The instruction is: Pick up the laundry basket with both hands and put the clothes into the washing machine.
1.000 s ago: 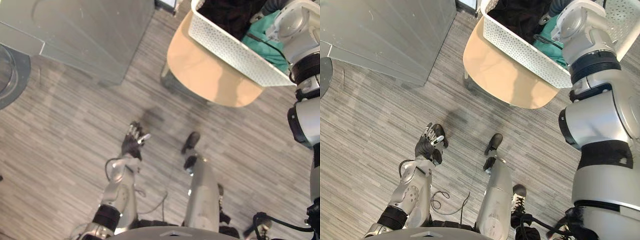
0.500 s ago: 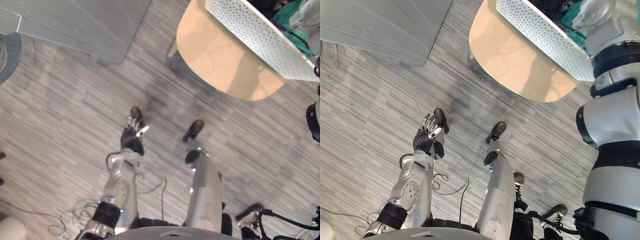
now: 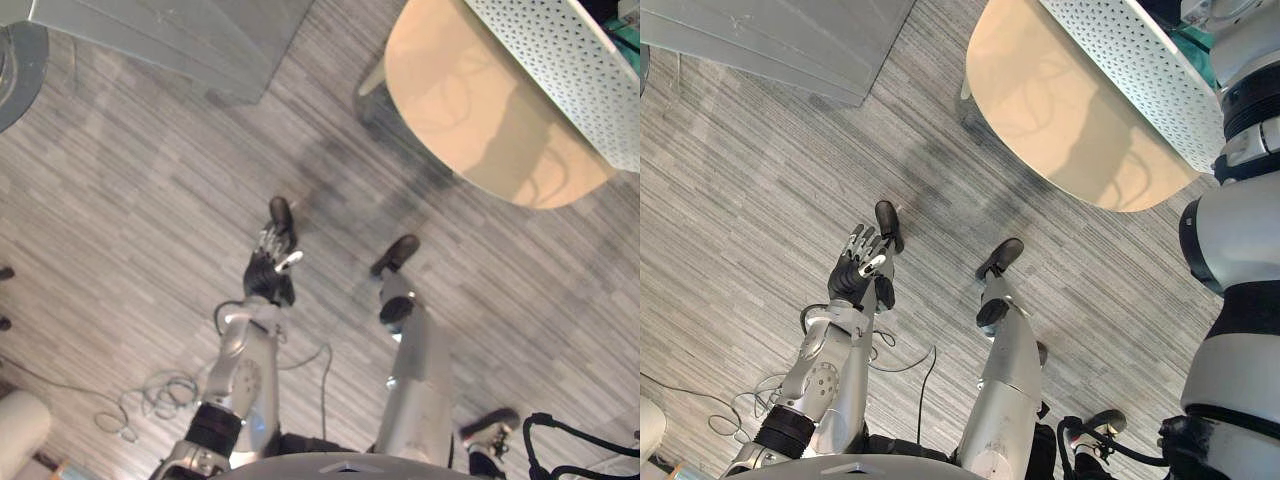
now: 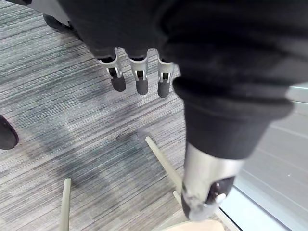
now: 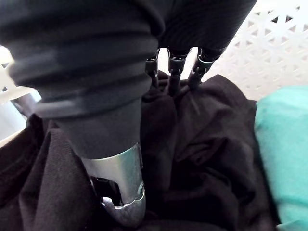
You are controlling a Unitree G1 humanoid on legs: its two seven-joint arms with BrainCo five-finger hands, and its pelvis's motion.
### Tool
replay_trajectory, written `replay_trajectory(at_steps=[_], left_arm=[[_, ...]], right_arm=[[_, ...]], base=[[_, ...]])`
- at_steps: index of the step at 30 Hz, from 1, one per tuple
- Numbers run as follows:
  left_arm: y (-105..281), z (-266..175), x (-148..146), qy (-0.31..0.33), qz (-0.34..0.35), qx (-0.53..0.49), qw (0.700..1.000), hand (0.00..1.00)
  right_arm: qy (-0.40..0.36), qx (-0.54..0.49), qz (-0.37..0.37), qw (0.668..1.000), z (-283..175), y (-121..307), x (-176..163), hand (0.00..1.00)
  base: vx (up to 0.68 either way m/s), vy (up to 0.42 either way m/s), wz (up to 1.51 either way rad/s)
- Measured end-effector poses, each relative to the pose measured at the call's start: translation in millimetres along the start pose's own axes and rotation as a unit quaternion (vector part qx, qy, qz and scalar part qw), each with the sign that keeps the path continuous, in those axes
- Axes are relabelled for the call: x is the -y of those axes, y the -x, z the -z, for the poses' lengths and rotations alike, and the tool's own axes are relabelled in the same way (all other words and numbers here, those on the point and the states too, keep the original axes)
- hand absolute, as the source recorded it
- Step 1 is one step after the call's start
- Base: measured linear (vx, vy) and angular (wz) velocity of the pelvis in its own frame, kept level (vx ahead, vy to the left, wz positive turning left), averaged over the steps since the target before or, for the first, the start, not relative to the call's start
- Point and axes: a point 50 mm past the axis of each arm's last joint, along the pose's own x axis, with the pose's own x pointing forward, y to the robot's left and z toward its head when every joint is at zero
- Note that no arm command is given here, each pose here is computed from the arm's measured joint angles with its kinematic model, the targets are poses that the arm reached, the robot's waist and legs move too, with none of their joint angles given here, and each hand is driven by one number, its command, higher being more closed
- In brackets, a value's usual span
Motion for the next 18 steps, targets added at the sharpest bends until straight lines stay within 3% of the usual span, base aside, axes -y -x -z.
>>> replay_trajectory(at_steps=[6,7,18], left_arm=[[5,-5,12,0.019,0.028,0.011,0.999,0.0],[6,-5,14,0.027,0.032,0.013,0.999,0.0],[18,-11,56,0.078,0.131,0.021,0.988,0.0]], right_arm=[[-0.012,0.001,0.015,1.0,-3,-2,12,0.0],[-0.012,0.001,0.014,1.0,-3,-2,12,1.0],[-0.014,-0.052,0.028,0.998,33,4,26,1.0]], base=[[0.01,-0.061,0.1],[0.0,0.0,0.0],[0.0,-0.017,0.05]])
